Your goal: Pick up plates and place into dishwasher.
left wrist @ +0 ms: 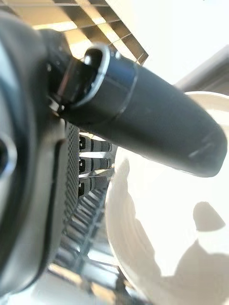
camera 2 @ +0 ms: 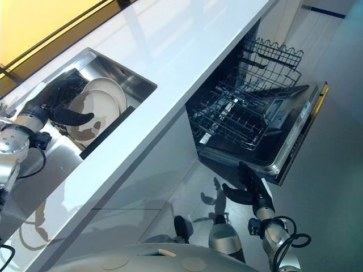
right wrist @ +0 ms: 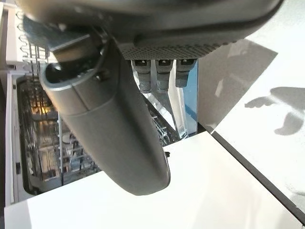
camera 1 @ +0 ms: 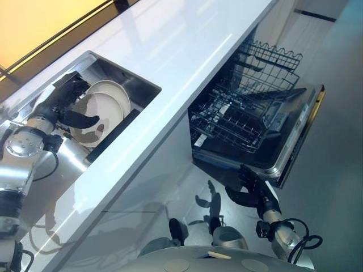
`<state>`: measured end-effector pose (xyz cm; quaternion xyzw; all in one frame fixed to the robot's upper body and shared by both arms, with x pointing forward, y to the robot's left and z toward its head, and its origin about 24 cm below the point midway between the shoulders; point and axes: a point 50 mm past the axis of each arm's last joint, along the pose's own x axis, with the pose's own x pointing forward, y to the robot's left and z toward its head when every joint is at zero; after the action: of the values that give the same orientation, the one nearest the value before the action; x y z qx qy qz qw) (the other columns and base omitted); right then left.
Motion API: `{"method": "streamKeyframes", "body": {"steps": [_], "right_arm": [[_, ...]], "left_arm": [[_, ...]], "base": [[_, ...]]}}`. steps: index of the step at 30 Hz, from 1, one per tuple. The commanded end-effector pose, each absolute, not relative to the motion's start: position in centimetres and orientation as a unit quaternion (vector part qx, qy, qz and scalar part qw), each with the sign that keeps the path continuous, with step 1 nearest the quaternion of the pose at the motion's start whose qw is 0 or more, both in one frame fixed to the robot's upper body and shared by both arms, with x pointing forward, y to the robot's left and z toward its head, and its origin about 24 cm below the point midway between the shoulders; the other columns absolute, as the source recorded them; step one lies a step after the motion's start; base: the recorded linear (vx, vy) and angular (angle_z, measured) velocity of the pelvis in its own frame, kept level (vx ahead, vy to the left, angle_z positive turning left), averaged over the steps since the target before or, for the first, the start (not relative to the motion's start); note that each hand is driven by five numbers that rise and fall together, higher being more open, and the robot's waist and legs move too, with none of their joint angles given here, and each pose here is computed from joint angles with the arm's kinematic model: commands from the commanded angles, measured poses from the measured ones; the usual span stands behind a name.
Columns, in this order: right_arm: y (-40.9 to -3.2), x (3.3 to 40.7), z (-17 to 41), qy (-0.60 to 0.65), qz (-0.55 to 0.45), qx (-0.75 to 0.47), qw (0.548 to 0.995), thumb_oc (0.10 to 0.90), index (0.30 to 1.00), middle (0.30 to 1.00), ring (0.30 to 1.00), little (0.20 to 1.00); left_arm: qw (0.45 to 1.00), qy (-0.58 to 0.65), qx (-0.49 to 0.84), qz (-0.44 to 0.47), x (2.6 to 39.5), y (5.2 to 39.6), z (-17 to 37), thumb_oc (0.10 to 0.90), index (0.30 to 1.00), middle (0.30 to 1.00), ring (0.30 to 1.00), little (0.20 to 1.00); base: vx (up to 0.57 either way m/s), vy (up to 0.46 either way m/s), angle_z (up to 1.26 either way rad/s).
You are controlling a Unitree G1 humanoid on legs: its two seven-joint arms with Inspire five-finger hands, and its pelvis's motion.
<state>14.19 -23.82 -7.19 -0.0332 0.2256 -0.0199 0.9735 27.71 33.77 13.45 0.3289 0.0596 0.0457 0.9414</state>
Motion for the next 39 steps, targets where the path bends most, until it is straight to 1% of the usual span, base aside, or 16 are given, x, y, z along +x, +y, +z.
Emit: {"method": "streamKeyframes", "body": {"steps": [1,8,12,15,20,28,39], "right_arm": [[-23.9,16.1,-4.1,0.118,-0.016,-0.041,0.992,0.8,0.9,0.9,0.9,0.9],[-23.8,16.4,-4.1,0.12,-0.012,-0.045,0.992,0.8,0.9,0.9,0.9,0.9],[-23.9,16.2,-4.3,0.125,-0.015,-0.044,0.991,0.8,0.9,0.9,0.9,0.9],[-24.0,16.0,-4.4,0.13,-0.012,-0.045,0.99,0.8,0.9,0.9,0.9,0.9],[-24.0,15.8,-4.4,0.13,-0.012,-0.046,0.99,0.8,0.9,0.9,0.9,0.9],[-24.1,15.6,-4.6,0.134,-0.011,-0.045,0.99,0.8,0.9,0.9,0.9,0.9],[-24.5,16.0,-4.2,0.128,-0.014,-0.053,0.99,0.8,0.9,0.9,0.9,0.9]], "left_arm": [[0.934,-0.071,0.334,0.11,27.8,35.1,20.2,0.8,0.9,0.9,0.9,0.9],[0.931,-0.058,0.339,0.12,28.4,35.5,20.5,0.8,0.9,0.9,0.9,0.9],[0.92,-0.079,0.345,0.171,28.7,36.2,21.3,0.8,0.9,0.9,0.9,0.9],[0.902,-0.114,0.35,0.226,28.8,36.8,22.5,0.8,0.9,0.9,0.9,0.9],[0.888,-0.135,0.351,0.263,29.0,36.9,22.6,0.8,0.9,0.9,0.9,0.9],[0.892,-0.108,0.352,0.262,29.5,36.7,21.1,0.8,0.9,0.9,0.9,0.9],[0.907,-0.036,0.366,0.205,30.9,35.8,19.7,0.8,0.9,0.9,0.9,0.9]], "base": [[0.0,0.0,0.0],[0.0,0.0,0.0],[0.04,-0.002,0.01],[0.06,-0.01,0.03],[0.05,-0.009,-0.01],[0.06,-0.005,-0.02],[0.02,0.006,-0.03]]}}
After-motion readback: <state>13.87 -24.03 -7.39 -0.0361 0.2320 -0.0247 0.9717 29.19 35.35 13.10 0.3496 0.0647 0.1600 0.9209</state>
